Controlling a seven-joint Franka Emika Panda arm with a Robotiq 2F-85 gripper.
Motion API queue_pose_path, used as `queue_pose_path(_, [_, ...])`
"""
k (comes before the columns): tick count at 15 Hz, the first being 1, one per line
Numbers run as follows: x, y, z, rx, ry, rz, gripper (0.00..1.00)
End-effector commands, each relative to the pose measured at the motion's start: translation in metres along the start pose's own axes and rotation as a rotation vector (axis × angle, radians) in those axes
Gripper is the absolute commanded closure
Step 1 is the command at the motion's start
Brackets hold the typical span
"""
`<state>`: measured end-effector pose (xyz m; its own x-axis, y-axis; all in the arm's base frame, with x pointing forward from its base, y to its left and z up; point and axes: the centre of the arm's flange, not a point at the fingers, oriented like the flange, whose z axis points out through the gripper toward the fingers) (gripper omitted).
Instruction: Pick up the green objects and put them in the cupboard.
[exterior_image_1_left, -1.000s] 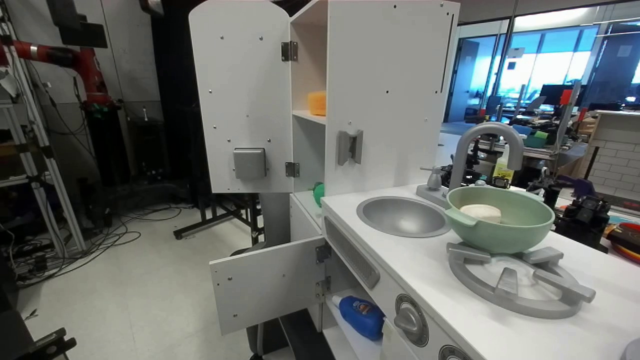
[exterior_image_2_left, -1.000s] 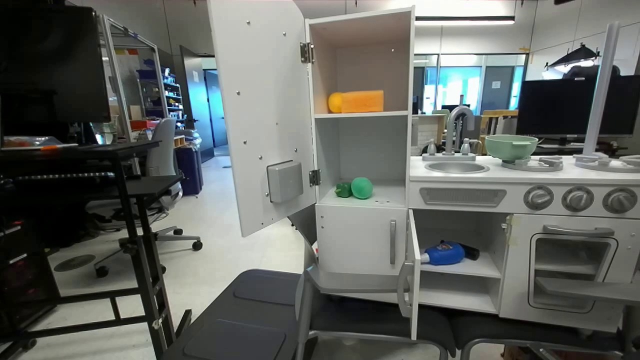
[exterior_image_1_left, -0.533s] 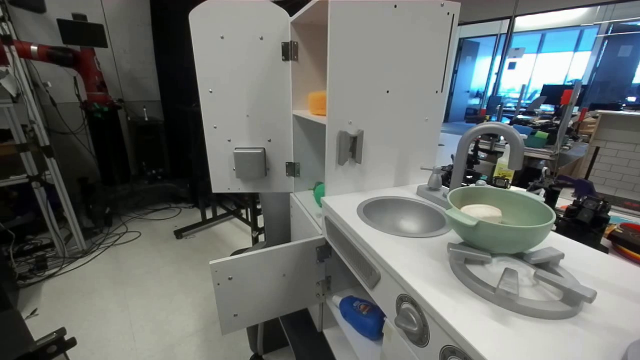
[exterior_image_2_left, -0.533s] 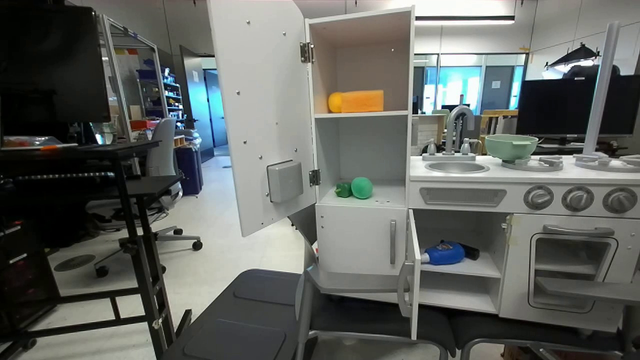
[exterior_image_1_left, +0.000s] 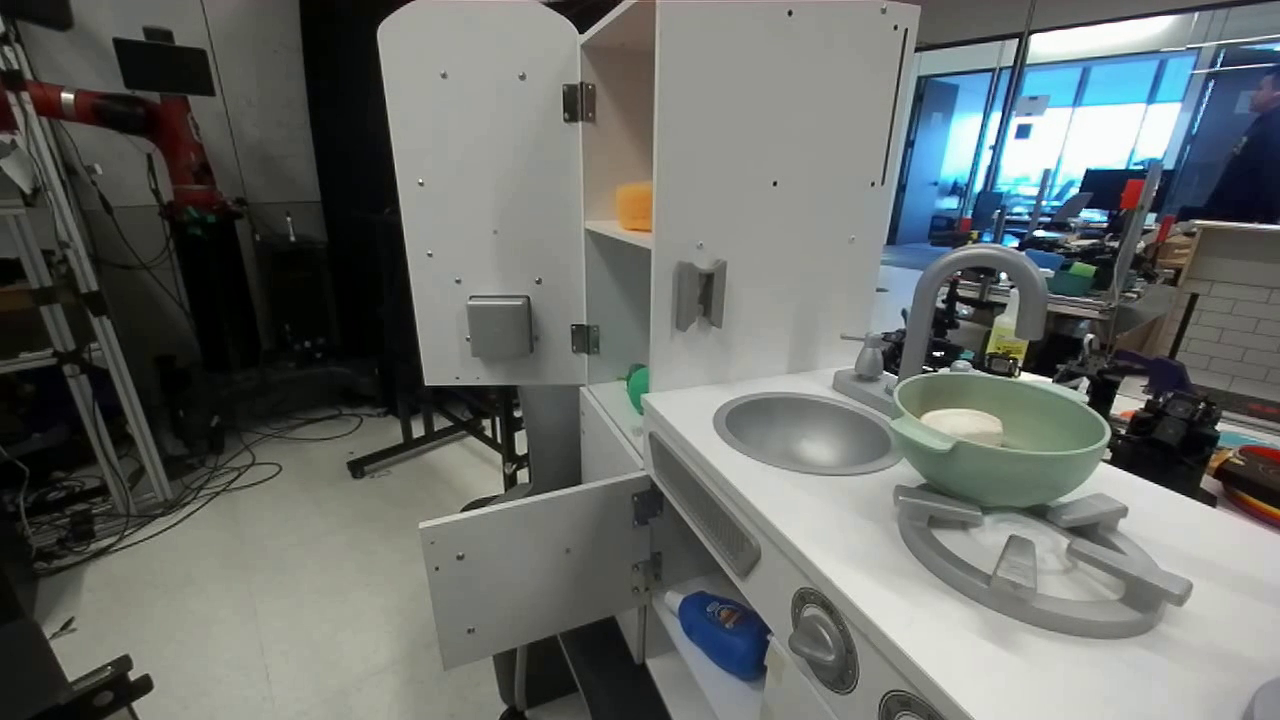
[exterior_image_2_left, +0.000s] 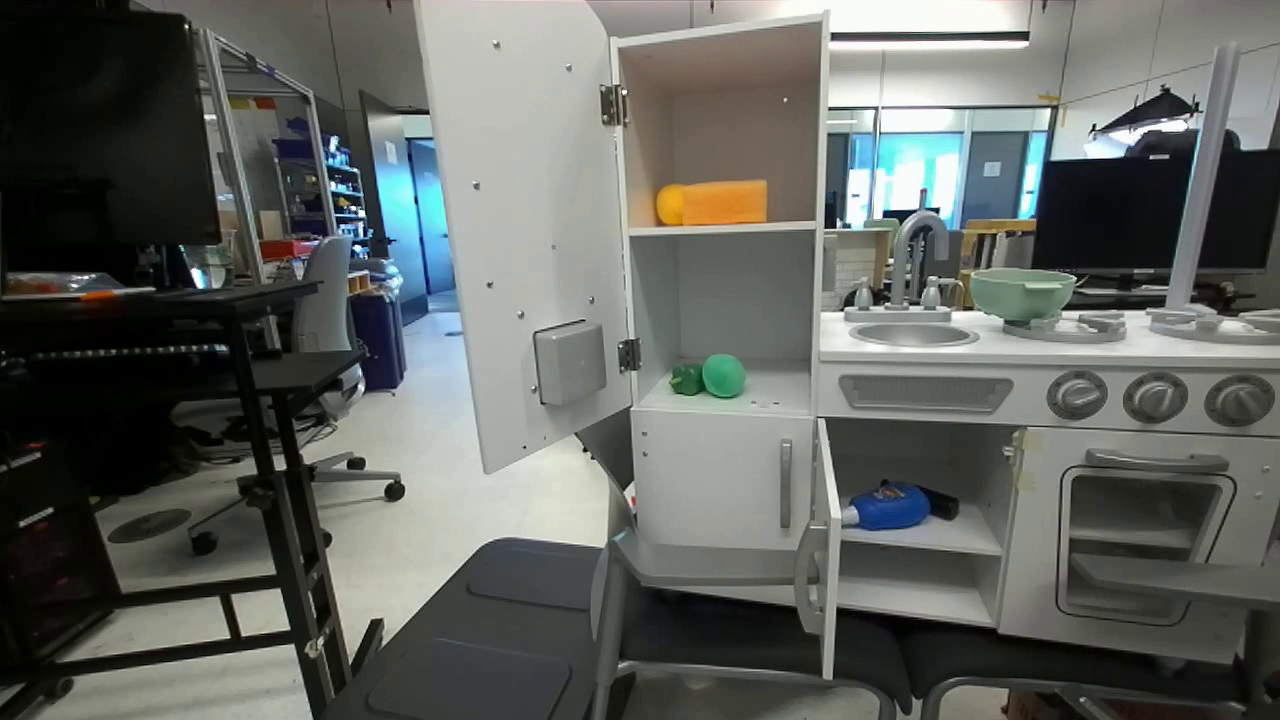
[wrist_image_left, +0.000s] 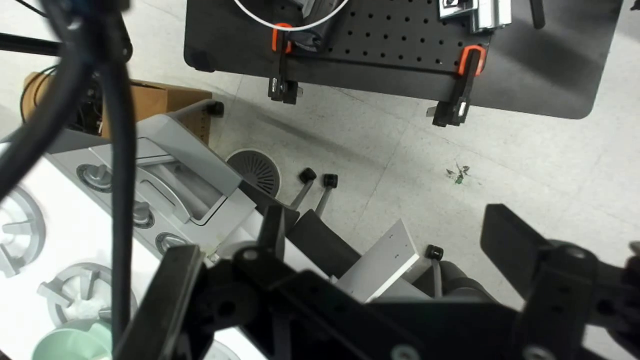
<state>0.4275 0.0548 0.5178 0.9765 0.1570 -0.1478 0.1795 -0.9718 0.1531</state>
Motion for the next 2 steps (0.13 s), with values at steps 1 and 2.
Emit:
queue_pose_path(1, [0.0000, 0.0000, 0.0000, 0.000, 0.000, 0.000, 0.00])
queue_pose_path(2, [0.0000, 0.0000, 0.0000, 0.000, 0.000, 0.000, 0.00])
